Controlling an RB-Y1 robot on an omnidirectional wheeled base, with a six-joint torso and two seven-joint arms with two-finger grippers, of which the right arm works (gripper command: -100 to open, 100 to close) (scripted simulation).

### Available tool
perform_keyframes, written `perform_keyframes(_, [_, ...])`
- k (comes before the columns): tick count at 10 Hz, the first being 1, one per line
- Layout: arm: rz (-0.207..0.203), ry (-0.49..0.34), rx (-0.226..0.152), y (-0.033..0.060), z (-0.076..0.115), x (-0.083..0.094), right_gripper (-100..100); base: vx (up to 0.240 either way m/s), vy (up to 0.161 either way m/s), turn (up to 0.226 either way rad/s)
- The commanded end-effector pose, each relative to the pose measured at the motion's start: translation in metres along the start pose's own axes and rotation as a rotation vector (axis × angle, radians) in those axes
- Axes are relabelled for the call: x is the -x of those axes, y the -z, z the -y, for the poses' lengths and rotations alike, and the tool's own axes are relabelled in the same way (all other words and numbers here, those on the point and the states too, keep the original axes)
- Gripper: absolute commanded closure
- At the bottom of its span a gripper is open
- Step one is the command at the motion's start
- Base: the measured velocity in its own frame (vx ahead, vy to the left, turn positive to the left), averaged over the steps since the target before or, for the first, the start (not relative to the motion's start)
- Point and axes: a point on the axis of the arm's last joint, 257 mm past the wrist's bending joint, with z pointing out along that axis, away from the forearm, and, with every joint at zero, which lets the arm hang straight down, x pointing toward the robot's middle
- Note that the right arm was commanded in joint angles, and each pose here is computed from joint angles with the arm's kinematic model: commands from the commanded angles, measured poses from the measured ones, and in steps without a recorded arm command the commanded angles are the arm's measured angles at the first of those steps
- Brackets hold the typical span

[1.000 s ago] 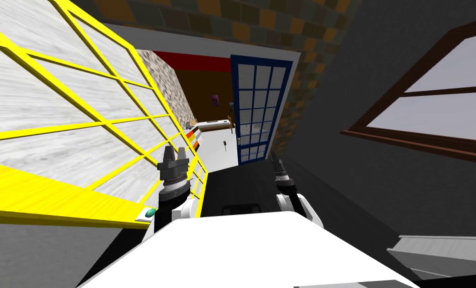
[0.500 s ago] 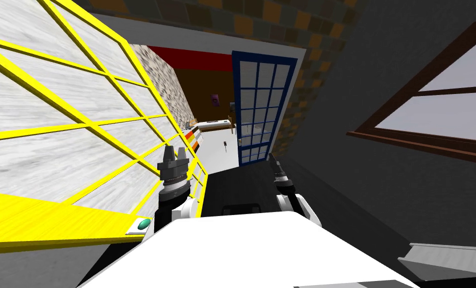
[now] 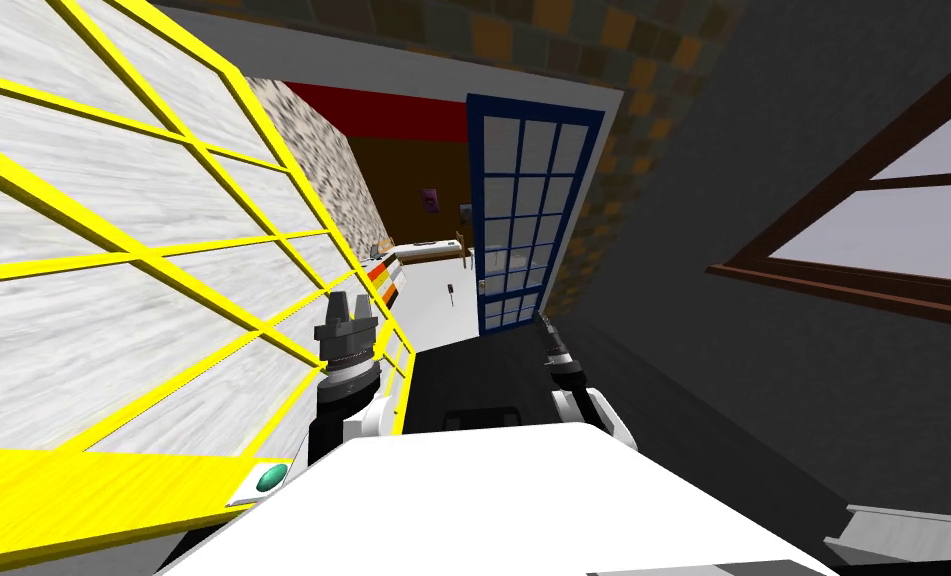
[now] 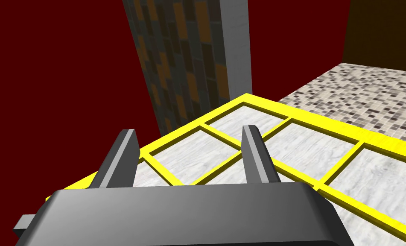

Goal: Pull the door open

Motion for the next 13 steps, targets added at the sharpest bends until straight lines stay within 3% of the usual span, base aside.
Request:
perform_keyframes(1, [-0.014, 0.034, -0.008, 0.0025, 0.008, -0.005, -100, 0.098, 0.034, 0.002])
perform_keyframes(13, [-0.125, 0.267, -0.06, 0.0247, 0.068, -0.042, -100, 0.099, 0.038, 0.003])
